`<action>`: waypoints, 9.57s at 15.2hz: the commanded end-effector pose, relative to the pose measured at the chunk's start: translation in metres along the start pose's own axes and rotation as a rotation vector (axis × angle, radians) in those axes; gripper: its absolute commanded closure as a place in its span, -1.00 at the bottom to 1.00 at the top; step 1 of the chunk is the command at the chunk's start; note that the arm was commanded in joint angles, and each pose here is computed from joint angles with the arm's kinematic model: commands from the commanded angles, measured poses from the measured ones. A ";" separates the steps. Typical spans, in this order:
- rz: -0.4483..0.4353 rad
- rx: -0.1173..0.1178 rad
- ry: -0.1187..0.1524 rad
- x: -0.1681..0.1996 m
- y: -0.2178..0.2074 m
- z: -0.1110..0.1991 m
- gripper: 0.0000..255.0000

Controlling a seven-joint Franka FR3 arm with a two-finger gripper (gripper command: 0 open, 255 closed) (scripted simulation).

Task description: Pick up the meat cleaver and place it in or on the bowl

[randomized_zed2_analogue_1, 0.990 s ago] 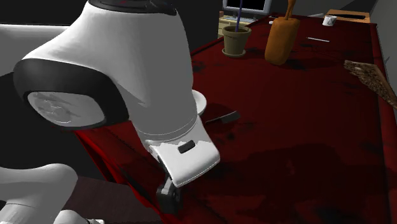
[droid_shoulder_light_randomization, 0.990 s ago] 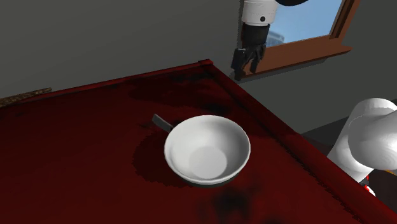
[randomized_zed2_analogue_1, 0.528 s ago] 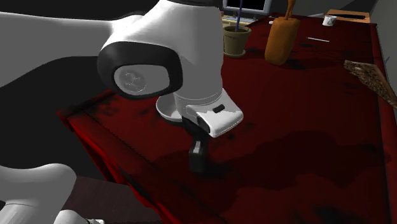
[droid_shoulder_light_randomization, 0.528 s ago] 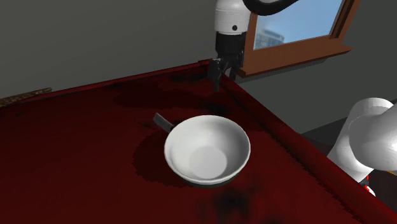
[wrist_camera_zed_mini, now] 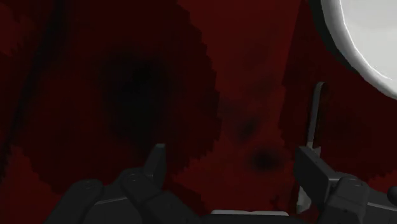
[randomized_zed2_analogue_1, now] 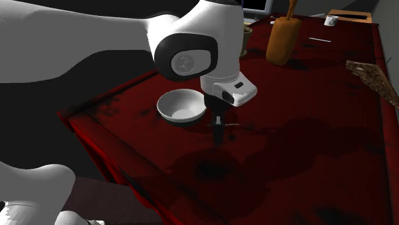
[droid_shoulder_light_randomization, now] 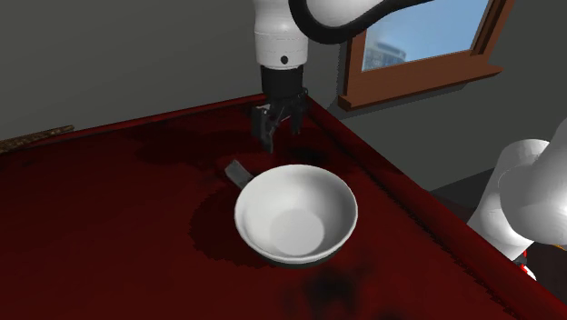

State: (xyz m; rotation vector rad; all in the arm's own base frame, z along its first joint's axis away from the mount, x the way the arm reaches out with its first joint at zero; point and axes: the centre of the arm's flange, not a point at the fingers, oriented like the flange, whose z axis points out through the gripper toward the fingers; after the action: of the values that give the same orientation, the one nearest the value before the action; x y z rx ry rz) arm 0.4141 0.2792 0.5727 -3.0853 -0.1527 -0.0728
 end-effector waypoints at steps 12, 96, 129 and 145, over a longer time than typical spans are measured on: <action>-0.078 0.003 -0.017 0.034 -0.112 0.039 -1.00; 0.130 -0.064 0.138 -0.048 -0.109 -0.083 1.00; 0.130 -0.064 0.138 -0.173 -0.132 -0.017 -1.00; 0.130 -0.064 0.138 -0.179 -0.136 -0.066 -1.00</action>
State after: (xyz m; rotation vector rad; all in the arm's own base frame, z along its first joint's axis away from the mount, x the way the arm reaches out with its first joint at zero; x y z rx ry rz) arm 0.2193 0.3933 0.6366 -3.1301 0.0576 -0.2889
